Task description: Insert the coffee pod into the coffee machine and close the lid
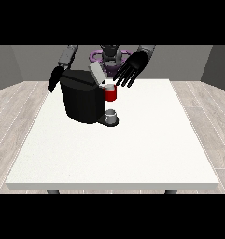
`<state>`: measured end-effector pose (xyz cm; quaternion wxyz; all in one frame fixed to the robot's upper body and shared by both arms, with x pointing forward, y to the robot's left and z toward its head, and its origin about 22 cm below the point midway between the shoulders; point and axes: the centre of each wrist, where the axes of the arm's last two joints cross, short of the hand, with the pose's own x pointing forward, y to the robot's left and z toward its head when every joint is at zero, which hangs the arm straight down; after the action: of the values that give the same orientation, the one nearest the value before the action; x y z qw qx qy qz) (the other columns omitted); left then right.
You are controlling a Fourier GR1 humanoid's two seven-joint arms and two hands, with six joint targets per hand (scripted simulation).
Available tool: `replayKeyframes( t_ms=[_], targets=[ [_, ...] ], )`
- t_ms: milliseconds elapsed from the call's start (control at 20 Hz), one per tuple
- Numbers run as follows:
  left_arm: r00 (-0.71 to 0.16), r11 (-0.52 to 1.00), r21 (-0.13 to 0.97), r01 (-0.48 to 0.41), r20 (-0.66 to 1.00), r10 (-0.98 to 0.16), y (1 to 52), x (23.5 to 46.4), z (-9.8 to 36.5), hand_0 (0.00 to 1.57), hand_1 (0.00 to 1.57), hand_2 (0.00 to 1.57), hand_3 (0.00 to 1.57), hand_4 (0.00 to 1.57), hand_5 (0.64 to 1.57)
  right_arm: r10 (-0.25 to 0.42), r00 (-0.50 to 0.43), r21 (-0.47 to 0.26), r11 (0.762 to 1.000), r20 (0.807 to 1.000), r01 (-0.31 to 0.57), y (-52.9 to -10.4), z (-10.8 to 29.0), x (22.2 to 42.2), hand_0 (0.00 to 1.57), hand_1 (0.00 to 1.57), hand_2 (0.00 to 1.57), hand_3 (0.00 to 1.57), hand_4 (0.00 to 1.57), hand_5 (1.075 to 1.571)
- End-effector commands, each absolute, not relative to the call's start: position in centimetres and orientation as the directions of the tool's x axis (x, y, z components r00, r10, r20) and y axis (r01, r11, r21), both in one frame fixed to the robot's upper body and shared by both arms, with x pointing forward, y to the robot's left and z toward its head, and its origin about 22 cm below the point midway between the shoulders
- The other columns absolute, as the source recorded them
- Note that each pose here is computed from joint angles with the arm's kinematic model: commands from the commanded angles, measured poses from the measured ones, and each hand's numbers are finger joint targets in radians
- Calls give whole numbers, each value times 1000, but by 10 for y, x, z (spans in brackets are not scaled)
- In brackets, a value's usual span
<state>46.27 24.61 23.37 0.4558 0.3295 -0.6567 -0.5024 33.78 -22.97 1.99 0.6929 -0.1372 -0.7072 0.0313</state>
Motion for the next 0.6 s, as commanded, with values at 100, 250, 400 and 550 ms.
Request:
replayKeyframes(
  t_ms=[100,250,400,550],
  targets=[
    [-345,411,897,161,441,-829,241,454,159,0,0,282,0,0,1571,213,118,-231,959,970,166,-244,-28,305,0,0,0,0,0,1571],
    [-333,728,645,231,756,-564,225,448,119,0,0,0,0,198,1571,205,165,-236,951,965,199,-249,-43,292,0,0,0,0,0,1571],
    [-196,858,420,295,906,-376,214,427,52,0,0,0,0,467,1571,217,220,-264,940,951,217,-265,-56,275,0,0,0,0,0,1571],
    [-98,922,209,325,977,-187,213,407,10,0,0,0,0,69,1571,158,221,-211,947,962,242,-270,-58,272,0,0,0,0,0,1571]
  ],
)
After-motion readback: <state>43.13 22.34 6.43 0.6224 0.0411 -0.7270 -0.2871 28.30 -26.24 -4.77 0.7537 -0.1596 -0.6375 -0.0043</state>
